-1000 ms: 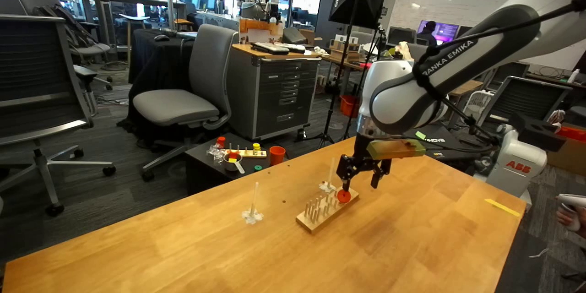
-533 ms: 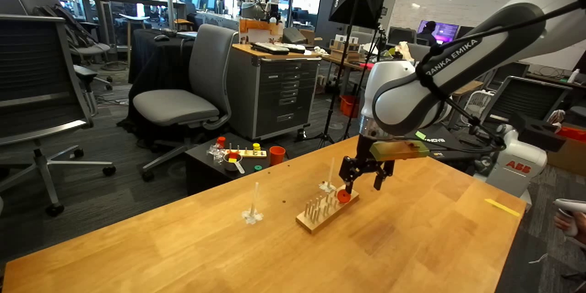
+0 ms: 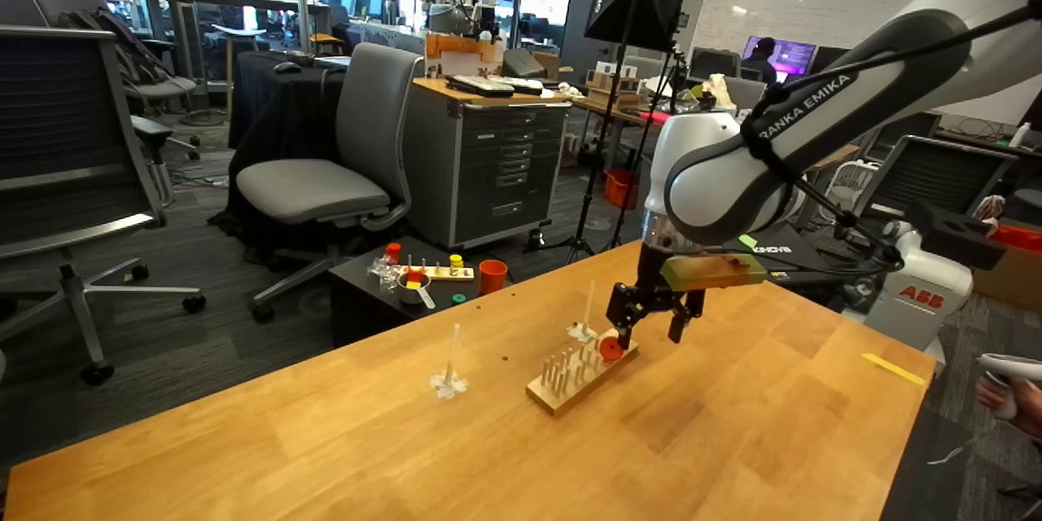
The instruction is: Take the orange object and position it onto one of the small dowels
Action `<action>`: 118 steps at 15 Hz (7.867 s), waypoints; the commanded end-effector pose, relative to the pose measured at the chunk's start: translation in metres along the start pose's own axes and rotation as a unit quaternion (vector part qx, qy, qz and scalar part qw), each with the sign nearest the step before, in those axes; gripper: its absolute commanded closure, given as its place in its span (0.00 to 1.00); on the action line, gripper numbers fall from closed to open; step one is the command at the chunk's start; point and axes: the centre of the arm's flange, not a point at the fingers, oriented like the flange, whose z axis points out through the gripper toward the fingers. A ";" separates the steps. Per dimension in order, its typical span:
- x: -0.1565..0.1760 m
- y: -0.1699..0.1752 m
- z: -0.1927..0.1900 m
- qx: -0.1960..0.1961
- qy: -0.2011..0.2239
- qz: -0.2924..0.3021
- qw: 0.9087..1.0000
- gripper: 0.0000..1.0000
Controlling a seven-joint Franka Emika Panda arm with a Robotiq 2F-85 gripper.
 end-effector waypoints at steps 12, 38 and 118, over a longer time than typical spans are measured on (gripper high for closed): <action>0.005 0.017 -0.005 0.002 -0.001 0.014 1.000 0.00; 0.000 -0.023 -0.018 0.006 0.006 -0.011 1.000 0.00; -0.229 -0.044 -0.183 0.025 -0.003 -0.190 0.981 0.00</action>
